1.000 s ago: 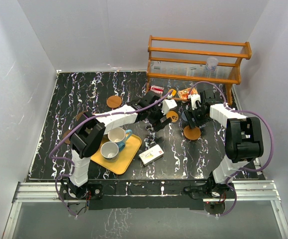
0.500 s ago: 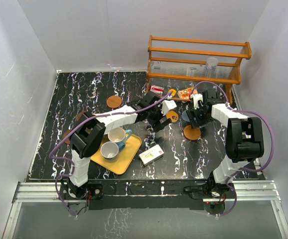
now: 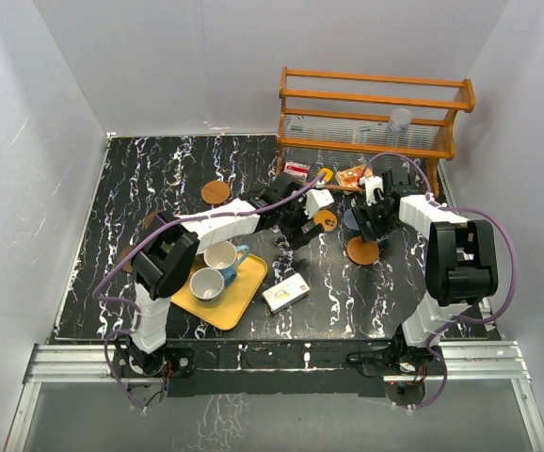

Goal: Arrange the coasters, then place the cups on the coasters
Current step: Move the coaster to the center of the board.

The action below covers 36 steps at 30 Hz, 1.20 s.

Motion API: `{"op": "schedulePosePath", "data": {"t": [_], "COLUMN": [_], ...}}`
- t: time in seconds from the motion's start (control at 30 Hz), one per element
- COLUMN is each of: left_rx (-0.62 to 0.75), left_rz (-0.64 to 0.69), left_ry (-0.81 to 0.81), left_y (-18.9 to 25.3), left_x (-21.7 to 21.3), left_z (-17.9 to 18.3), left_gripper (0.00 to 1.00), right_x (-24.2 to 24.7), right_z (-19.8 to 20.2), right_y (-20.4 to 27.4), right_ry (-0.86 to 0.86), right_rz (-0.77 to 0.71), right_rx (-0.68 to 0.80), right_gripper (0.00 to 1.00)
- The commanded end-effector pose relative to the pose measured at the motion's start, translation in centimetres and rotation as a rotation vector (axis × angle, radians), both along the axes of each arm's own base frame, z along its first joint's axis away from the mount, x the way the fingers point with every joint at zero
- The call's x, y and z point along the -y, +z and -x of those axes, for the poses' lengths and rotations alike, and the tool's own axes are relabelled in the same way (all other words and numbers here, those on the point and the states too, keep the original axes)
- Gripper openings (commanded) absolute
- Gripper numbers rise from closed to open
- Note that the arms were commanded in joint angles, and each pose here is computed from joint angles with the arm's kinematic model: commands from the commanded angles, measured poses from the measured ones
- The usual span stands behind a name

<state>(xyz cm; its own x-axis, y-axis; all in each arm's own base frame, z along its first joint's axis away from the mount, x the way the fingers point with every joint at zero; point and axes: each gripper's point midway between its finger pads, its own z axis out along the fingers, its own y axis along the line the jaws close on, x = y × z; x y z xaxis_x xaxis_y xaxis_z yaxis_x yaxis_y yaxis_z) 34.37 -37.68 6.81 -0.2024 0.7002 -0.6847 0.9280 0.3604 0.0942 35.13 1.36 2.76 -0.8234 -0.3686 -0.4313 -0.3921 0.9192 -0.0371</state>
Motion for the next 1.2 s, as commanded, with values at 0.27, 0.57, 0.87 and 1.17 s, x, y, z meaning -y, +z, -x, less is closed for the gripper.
{"op": "schedulePosePath", "data": {"t": [0.27, 0.57, 0.87, 1.17], "left_rx": [0.080, 0.112, 0.141, 0.159], "left_rz": [0.047, 0.042, 0.050, 0.033], "left_ry": [0.004, 0.040, 0.181, 0.421], "left_y": [4.5, 5.7, 8.0, 8.0], "left_x": [-0.2, -0.7, -4.6, -12.8], "left_z": [-0.5, -1.5, -5.3, -11.0], "left_gripper": [0.99, 0.99, 0.99, 0.99], "right_x": [-0.1, -0.6, -2.2, -3.2], "right_z": [-0.6, -0.3, -1.6, -2.4], "right_y": [1.4, 4.4, 9.0, 11.9], "right_ry": [0.011, 0.024, 0.047, 0.041], "right_rz": [-0.018, -0.041, -0.129, -0.194], "right_rx": [0.019, 0.057, 0.208, 0.349], "right_gripper": [0.70, 0.71, 0.74, 0.82]}}
